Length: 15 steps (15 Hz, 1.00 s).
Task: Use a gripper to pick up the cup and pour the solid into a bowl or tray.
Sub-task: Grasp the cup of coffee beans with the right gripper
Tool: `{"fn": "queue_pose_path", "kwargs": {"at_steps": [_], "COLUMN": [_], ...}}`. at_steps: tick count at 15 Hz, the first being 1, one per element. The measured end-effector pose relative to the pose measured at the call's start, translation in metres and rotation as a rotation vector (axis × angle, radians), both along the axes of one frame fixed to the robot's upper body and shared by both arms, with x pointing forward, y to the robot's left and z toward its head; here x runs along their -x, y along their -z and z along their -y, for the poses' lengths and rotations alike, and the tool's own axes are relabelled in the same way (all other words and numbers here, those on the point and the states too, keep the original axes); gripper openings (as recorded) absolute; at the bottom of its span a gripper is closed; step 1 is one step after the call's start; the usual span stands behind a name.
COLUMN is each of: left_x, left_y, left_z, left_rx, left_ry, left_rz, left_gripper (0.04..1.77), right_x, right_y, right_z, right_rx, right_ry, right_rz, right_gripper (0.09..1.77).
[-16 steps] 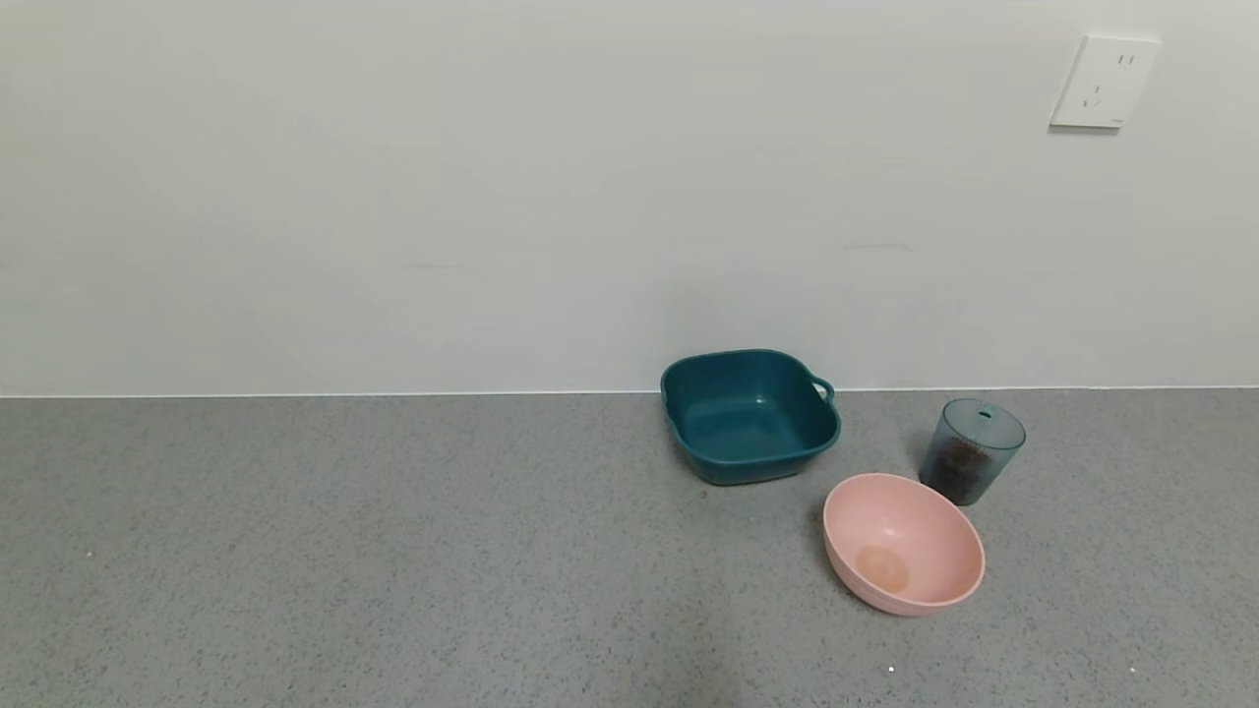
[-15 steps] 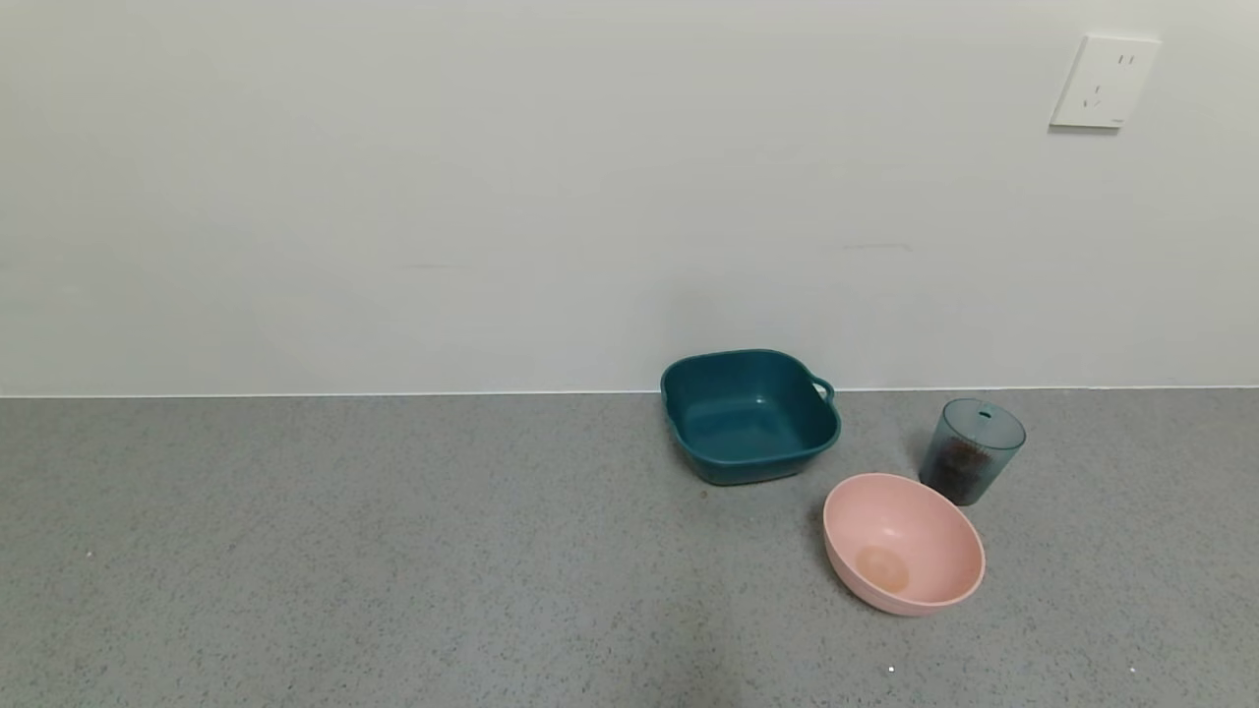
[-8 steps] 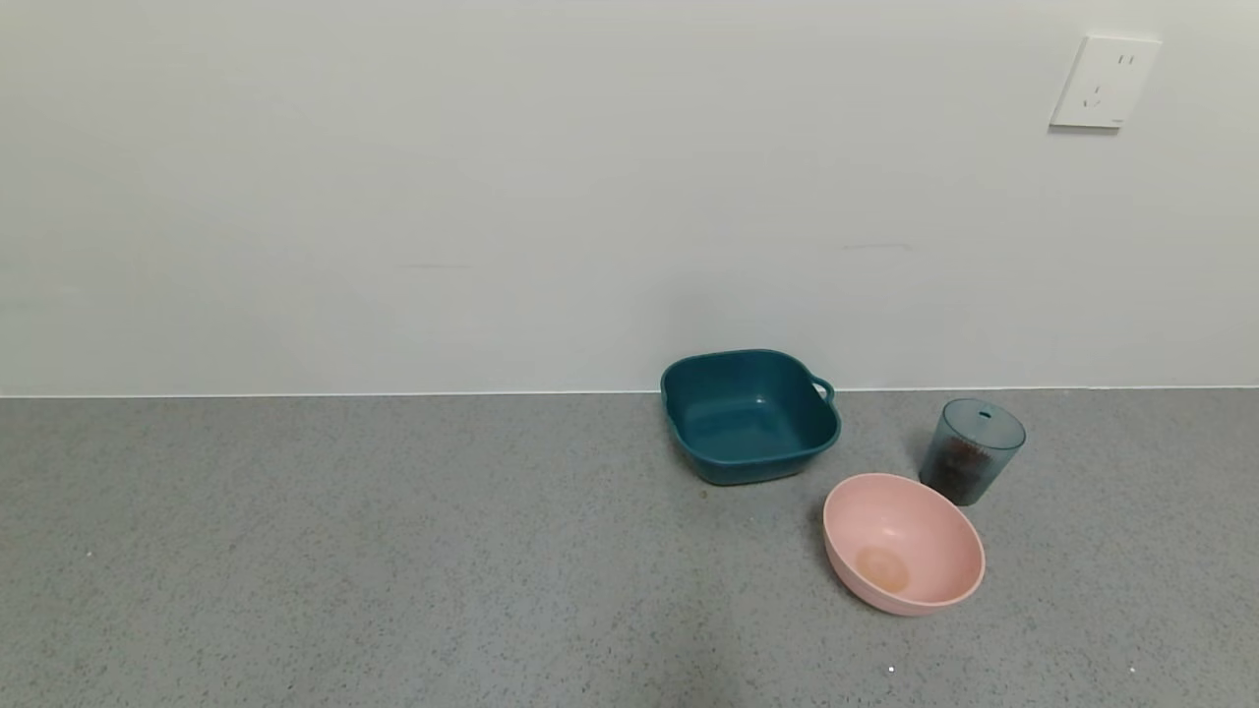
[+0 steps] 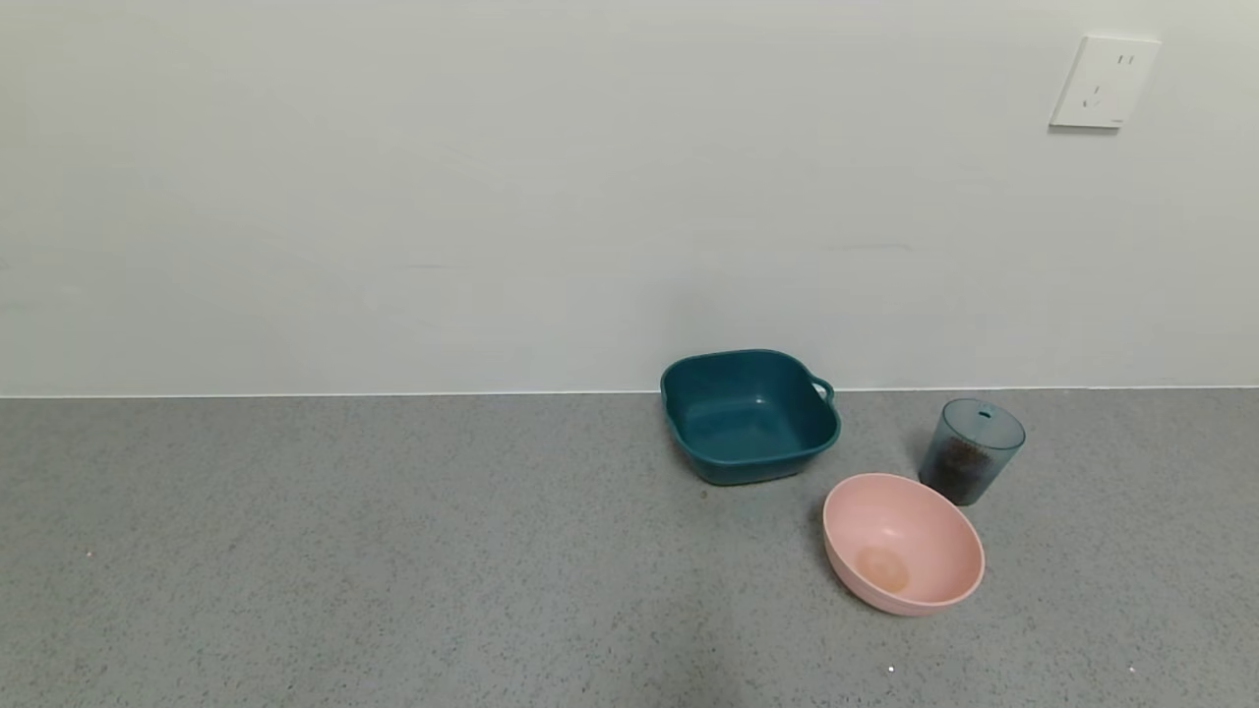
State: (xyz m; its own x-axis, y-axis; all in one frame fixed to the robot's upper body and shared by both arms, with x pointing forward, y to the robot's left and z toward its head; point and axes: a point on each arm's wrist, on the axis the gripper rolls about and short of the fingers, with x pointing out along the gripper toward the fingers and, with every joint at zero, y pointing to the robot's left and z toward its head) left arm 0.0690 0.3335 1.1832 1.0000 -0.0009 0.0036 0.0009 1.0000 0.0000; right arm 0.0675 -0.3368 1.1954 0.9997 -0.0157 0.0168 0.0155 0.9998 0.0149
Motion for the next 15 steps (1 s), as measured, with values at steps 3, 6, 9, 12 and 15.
{"fn": "queue_pose_path", "kwargs": {"at_steps": [3, 6, 9, 12, 15], "left_x": [0.000, 0.000, 0.000, 0.000, 0.000], "left_y": [0.000, 0.000, 0.000, 0.000, 0.000], "left_z": [0.000, 0.000, 0.000, 0.000, 0.000], "left_rx": [0.000, 0.000, 0.000, 0.000, 0.000], "left_ry": [0.000, 0.000, 0.000, 0.000, 0.000], "left_rz": [0.000, -0.001, 0.000, -0.001, 0.000], "left_gripper": [1.75, 1.75, 1.75, 1.75, 1.75], "right_x": [-0.003, -0.013, -0.035, -0.072, -0.120], "right_y": [-0.032, -0.062, -0.091, -0.118, -0.128], "right_z": [0.000, 0.000, 0.000, -0.001, -0.002], "right_rx": [-0.001, 0.013, 0.027, 0.031, 0.033], "right_ry": [0.000, -0.007, -0.015, -0.029, -0.032], "right_rz": [0.004, -0.027, -0.094, -0.154, -0.203], "right_gripper": [1.71, 1.71, 1.71, 1.71, 1.71]}}
